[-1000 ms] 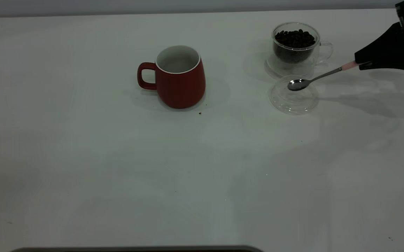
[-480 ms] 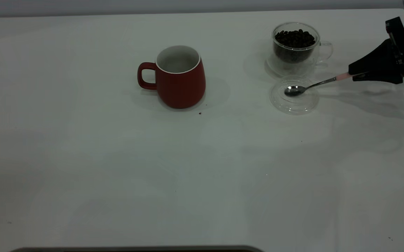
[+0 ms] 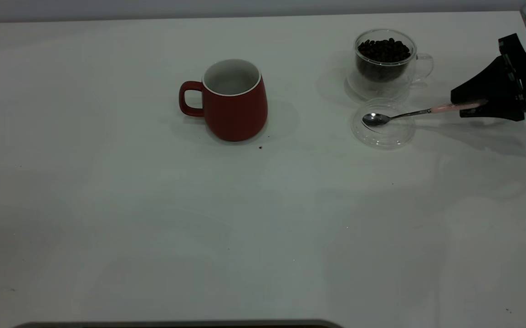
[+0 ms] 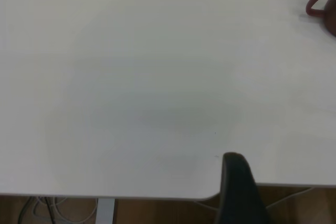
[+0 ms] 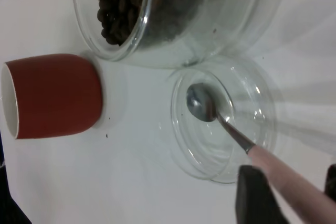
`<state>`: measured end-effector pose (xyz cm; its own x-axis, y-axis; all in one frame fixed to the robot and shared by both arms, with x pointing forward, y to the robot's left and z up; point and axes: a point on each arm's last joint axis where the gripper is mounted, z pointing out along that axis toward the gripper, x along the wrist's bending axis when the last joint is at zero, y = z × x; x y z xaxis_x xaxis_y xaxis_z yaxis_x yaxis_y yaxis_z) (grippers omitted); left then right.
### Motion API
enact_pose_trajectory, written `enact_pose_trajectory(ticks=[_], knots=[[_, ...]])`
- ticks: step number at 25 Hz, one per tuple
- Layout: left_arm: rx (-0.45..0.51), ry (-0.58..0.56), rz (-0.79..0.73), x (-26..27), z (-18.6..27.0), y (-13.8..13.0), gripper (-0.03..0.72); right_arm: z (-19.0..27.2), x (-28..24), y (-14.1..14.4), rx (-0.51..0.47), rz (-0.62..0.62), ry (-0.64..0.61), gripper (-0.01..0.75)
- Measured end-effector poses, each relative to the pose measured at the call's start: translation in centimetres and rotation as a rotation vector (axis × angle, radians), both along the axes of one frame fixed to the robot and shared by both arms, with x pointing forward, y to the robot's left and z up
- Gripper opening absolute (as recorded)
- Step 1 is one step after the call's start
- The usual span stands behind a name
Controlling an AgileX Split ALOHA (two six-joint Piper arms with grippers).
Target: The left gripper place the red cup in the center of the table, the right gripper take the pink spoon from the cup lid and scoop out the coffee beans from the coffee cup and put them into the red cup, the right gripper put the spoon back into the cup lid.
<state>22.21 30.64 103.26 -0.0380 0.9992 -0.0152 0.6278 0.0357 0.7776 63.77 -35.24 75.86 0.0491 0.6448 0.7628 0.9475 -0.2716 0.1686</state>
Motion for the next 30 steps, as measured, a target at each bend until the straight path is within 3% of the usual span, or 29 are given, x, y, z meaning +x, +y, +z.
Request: enact_pose_trajectory(ticks=[8, 14, 16, 18, 21, 23, 25, 27, 30], knots=[[0.000, 0.000, 0.000, 0.0, 0.0, 0.0, 0.493, -0.2, 0.4, 0.4, -0.057, 0.013, -0.052, 0.532], [0.000, 0.000, 0.000, 0.0, 0.0, 0.0, 0.493, 0.1, 1.8, -0.6, -0.169, -0.110, -0.133, 0.547], [0.000, 0.000, 0.000, 0.0, 0.0, 0.0, 0.493, 1.3, 2.2, -0.8, -0.151, -0.161, -0.138, 0.548], [0.000, 0.000, 0.000, 0.0, 0.0, 0.0, 0.493, 3.4, 2.2, -0.3, -0.072, -0.173, -0.139, 0.548], [0.000, 0.000, 0.000, 0.0, 0.0, 0.0, 0.493, 9.1, 1.4, 2.6, 0.075, 0.011, -0.207, 0.548], [0.000, 0.000, 0.000, 0.0, 0.0, 0.0, 0.493, 13.2, 0.0, 5.4, 0.083, 0.208, -0.219, 0.548], [0.000, 0.000, 0.000, 0.0, 0.0, 0.0, 0.493, 16.1, -1.9, 7.7, -0.050, 0.372, -0.131, 0.544], [0.000, 0.000, 0.000, 0.0, 0.0, 0.0, 0.493, 19.1, -4.0, 9.6, -0.269, 0.451, -0.039, 0.534], [0.000, 0.000, 0.000, 0.0, 0.0, 0.0, 0.493, 22.6, -6.9, 10.1, -0.590, 0.391, 0.081, 0.516]])
